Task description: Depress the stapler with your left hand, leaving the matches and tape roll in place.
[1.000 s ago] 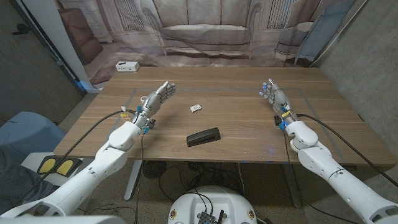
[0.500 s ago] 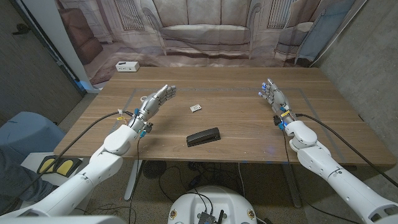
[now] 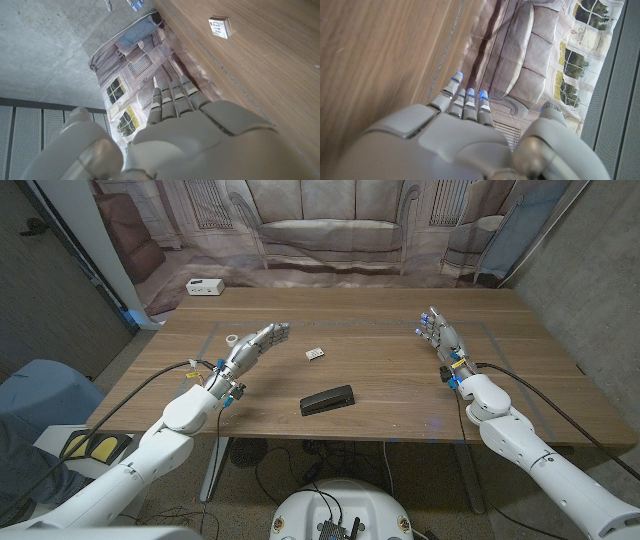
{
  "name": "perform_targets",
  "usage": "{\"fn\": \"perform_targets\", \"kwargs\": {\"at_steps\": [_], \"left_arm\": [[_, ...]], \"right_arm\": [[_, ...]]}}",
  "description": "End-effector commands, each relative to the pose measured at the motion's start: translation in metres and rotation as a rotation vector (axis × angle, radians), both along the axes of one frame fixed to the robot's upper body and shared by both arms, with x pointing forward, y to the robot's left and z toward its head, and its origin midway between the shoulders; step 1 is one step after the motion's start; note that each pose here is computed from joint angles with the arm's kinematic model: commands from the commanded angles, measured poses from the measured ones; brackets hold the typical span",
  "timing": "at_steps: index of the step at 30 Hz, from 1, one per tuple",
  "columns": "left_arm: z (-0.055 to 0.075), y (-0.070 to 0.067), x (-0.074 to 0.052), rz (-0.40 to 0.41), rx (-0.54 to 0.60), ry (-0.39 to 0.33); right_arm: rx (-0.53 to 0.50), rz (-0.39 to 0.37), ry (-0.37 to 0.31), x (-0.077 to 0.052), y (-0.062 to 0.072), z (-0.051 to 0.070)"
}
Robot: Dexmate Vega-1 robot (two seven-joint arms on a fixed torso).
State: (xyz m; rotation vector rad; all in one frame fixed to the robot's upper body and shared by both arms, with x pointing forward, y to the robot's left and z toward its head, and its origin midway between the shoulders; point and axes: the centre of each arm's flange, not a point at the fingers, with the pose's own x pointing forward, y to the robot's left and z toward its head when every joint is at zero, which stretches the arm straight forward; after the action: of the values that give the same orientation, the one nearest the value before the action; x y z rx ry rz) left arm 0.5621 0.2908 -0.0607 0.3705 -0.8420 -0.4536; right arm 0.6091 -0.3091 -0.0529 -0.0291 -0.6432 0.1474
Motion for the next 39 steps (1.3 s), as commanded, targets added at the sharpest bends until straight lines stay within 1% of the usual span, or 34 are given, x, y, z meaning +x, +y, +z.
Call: {"fn": "perform_targets", "kwargs": {"at_steps": [1, 7, 12, 17, 27, 28, 30, 33, 39], "left_arm": [[0.0, -0.008, -0.006, -0.022, 0.077, -0.027], [0.003, -0.012, -0.016, -0.026, 0.092, -0.076], [0.006, -0.013, -0.026, 0.012, 0.112, -0.132], [0.005, -0.015, -0.029, 0.026, 0.138, -0.154], [0.012, -0.026, -0.038, 0.075, 0.244, -0.252], [0.012, -0.026, -0.038, 0.076, 0.244, -0.253], [0.012, -0.028, -0.041, 0.09, 0.257, -0.28], [0.013, -0.03, -0.046, 0.091, 0.281, -0.293], [0.015, -0.033, -0.055, 0.124, 0.329, -0.337]], "right_arm": [[0.001, -0.013, -0.002, -0.005, -0.001, 0.001], [0.0, -0.019, -0.004, -0.007, -0.001, 0.0], [0.0, -0.022, -0.009, -0.008, 0.0, 0.0], [0.001, -0.024, -0.011, -0.009, 0.003, 0.001], [-0.003, -0.03, -0.011, -0.012, 0.005, 0.001], [-0.003, -0.03, -0.012, -0.012, 0.005, 0.001], [-0.007, -0.034, -0.012, -0.013, 0.005, 0.001], [-0.009, -0.039, -0.012, -0.014, 0.004, 0.002], [-0.012, -0.04, -0.015, -0.016, 0.004, 0.002]]}}
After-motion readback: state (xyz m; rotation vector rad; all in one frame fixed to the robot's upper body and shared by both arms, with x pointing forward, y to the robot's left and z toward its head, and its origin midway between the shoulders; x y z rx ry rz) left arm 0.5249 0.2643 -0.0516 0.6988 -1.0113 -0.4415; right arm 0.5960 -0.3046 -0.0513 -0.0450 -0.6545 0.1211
